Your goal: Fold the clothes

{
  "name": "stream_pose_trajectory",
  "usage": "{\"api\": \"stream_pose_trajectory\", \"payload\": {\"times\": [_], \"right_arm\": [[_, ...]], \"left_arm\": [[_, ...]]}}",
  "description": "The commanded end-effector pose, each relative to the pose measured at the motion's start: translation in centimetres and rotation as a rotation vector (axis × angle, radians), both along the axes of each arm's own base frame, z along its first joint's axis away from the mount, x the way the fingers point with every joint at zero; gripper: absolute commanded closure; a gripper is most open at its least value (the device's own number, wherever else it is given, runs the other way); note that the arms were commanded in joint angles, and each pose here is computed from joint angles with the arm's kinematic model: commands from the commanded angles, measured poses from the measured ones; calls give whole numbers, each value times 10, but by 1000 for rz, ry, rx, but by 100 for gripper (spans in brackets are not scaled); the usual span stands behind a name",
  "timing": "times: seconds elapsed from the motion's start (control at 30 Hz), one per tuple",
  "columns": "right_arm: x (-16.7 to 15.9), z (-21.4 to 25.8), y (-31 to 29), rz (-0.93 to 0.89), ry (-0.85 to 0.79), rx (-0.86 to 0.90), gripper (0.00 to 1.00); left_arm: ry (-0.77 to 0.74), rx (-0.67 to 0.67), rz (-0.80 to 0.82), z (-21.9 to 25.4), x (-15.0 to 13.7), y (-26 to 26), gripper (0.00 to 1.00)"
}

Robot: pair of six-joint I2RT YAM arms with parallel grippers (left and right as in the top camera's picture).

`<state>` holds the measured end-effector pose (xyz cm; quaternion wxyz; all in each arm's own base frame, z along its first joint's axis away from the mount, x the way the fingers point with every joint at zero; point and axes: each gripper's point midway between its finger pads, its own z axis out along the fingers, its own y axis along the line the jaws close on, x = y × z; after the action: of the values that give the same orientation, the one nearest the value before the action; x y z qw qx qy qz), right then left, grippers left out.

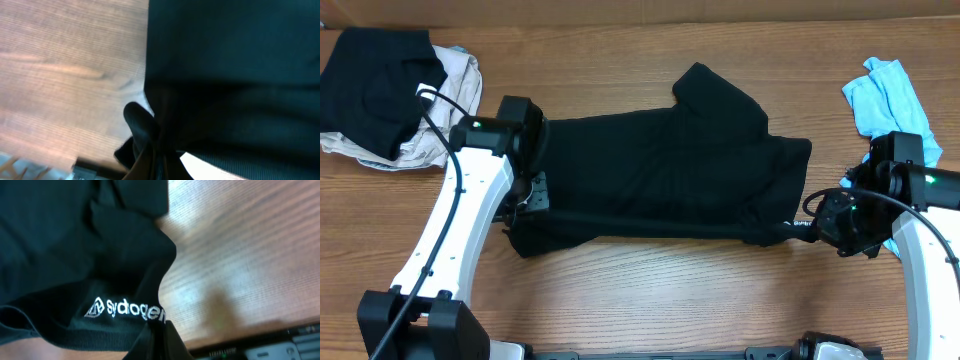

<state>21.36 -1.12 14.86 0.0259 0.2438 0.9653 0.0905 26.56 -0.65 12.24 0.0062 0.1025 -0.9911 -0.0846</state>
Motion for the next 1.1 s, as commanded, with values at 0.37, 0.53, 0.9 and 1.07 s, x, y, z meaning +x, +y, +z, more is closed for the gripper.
{"api": "stream_pose_trajectory", "payload": {"times": [0.37, 0.53, 0.9, 1.07], "right_arm": [[91, -13, -18, -7, -242, -37, 96], [111, -30, -15, 9, -244, -13, 96], [140, -63, 3, 75, -242, -5, 96], [151, -71, 4, 84, -260, -7, 96]], "left_arm": [[-196, 7, 39, -33, 40, 2, 96], [-213, 3, 43, -45, 41, 2, 96], [-317, -16, 42, -53, 63, -2, 96], [-366, -23, 43, -50, 74, -3, 96]]}}
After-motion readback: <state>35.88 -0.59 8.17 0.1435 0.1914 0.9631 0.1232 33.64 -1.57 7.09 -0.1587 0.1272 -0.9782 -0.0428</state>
